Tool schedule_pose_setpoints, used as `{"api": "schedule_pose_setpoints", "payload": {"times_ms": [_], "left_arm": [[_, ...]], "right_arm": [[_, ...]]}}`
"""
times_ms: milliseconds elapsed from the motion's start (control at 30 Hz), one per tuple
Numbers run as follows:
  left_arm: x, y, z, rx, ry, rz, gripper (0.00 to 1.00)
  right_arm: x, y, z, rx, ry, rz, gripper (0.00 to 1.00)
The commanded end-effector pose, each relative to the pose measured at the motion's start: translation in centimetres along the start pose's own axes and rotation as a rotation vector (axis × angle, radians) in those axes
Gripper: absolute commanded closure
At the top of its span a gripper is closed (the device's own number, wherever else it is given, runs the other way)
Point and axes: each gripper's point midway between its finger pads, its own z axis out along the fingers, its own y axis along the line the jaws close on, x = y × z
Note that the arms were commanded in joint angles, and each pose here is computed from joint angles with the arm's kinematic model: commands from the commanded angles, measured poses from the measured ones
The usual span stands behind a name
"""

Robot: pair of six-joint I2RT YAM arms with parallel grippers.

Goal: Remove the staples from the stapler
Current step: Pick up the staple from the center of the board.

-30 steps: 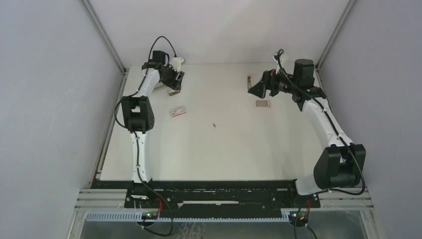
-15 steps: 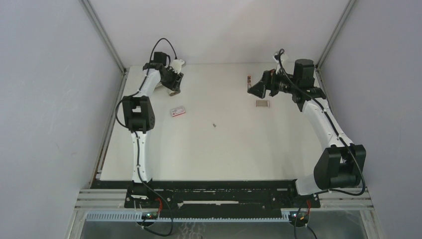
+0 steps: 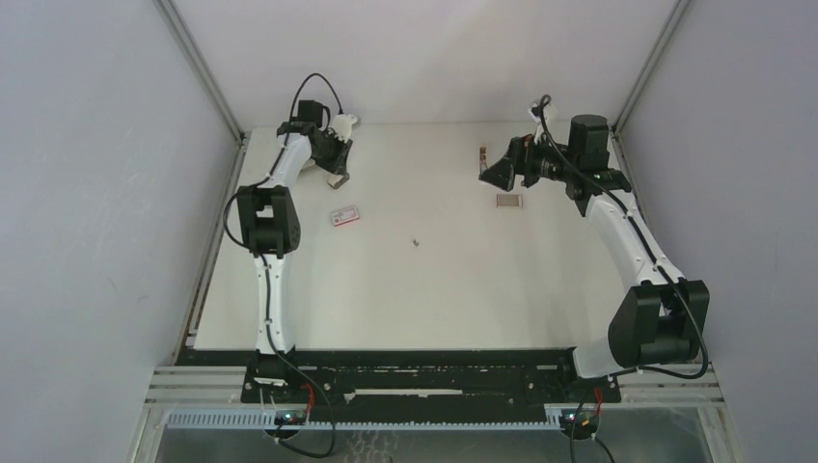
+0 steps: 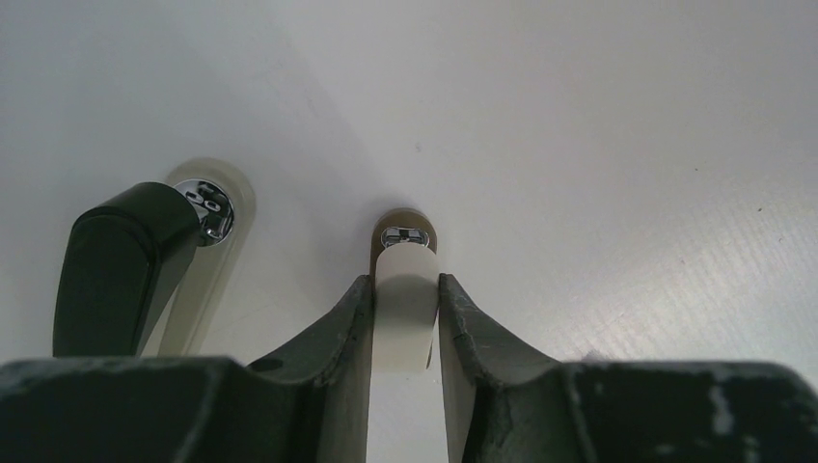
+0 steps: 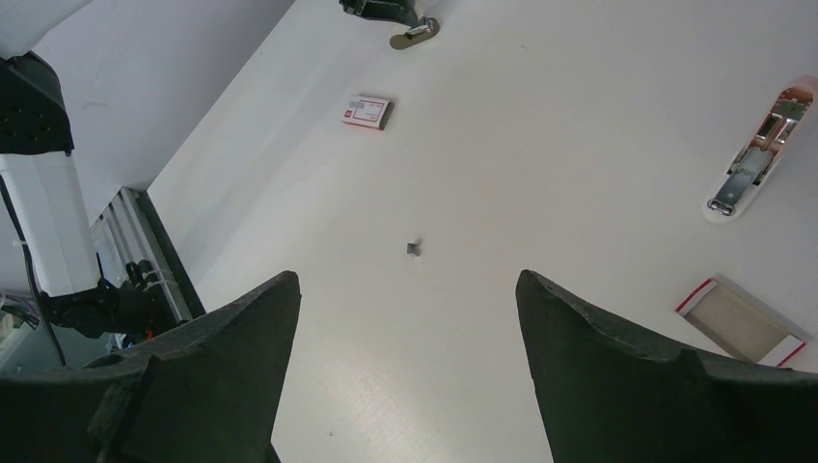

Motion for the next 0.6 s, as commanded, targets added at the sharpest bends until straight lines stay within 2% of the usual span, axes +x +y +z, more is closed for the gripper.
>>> {"api": "schedule_pose_setpoints", "payload": {"times_ms": [0, 67, 300, 400, 567], "left_arm": [[-3.1, -0.9, -2.0, 0.013, -0.094, -0.006, 0.85], [-3.7, -1.0, -2.6, 0.016, -0.117, -0.008, 0.89], [-6.5, -2.5, -5.8, 0.058, -0.219, -0.008, 0.95], [-7.5, -3.4, -7.4, 0.08, -0.256, -0.008, 0.99], [-8.5, -6.2, -10.4, 0.17, -0.312, 0.01, 1.0]], "right_arm": [[-1.5, 1.4, -0.4, -0.025, -0.044, -0.051, 0.18], [-1.4, 1.5, -0.3, -0.027, -0.042, -0.053, 0.18], [-1.0, 2.2, 0.7, -0.047, -0.028, -0.036, 0.17], [-0.8, 2.4, 1.3, -0.061, -0.02, 0.01, 0.17], [-0.4, 2.5, 2.6, -0.095, -0.006, 0.135, 0.18]]}}
